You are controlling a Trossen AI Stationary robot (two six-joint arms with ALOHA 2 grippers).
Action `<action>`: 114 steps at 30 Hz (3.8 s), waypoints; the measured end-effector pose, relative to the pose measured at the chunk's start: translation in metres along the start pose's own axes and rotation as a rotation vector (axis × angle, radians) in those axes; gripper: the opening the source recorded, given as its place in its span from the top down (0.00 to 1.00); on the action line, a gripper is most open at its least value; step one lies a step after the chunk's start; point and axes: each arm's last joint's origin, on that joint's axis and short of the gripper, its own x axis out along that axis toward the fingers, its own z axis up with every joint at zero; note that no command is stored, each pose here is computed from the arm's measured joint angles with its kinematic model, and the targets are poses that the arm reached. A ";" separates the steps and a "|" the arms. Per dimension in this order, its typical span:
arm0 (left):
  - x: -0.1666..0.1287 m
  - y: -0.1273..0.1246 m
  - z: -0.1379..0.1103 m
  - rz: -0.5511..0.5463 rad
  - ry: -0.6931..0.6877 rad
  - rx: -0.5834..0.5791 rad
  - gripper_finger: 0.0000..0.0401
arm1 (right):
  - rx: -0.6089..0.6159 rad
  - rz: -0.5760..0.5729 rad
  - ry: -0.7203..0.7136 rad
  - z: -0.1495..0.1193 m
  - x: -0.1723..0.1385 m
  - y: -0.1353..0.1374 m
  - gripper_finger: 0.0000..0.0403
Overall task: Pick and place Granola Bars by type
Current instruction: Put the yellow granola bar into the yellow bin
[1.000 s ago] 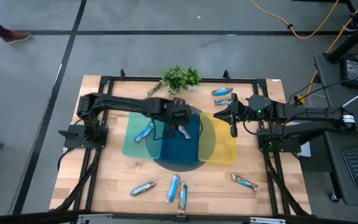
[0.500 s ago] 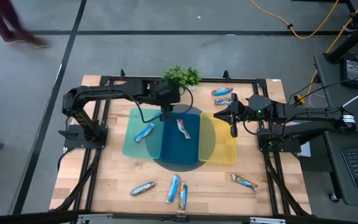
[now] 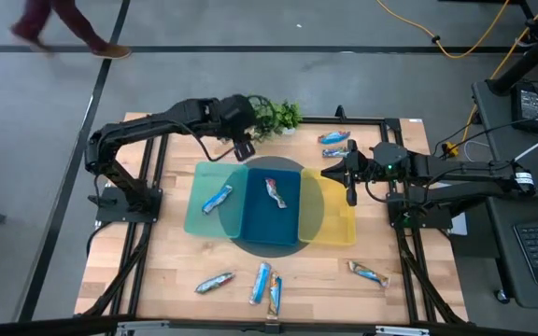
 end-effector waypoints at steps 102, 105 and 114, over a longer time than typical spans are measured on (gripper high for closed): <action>0.205 0.113 -0.084 -0.135 0.742 -0.099 0.95 | 0.030 -0.002 0.000 0.000 0.000 0.000 0.91; 0.185 0.117 -0.075 -0.109 0.695 -0.099 0.96 | 0.031 -0.001 0.000 0.000 0.000 0.000 0.91; 0.106 0.123 -0.049 -0.039 0.477 -0.129 0.97 | 0.048 0.000 0.001 0.000 0.000 0.000 0.91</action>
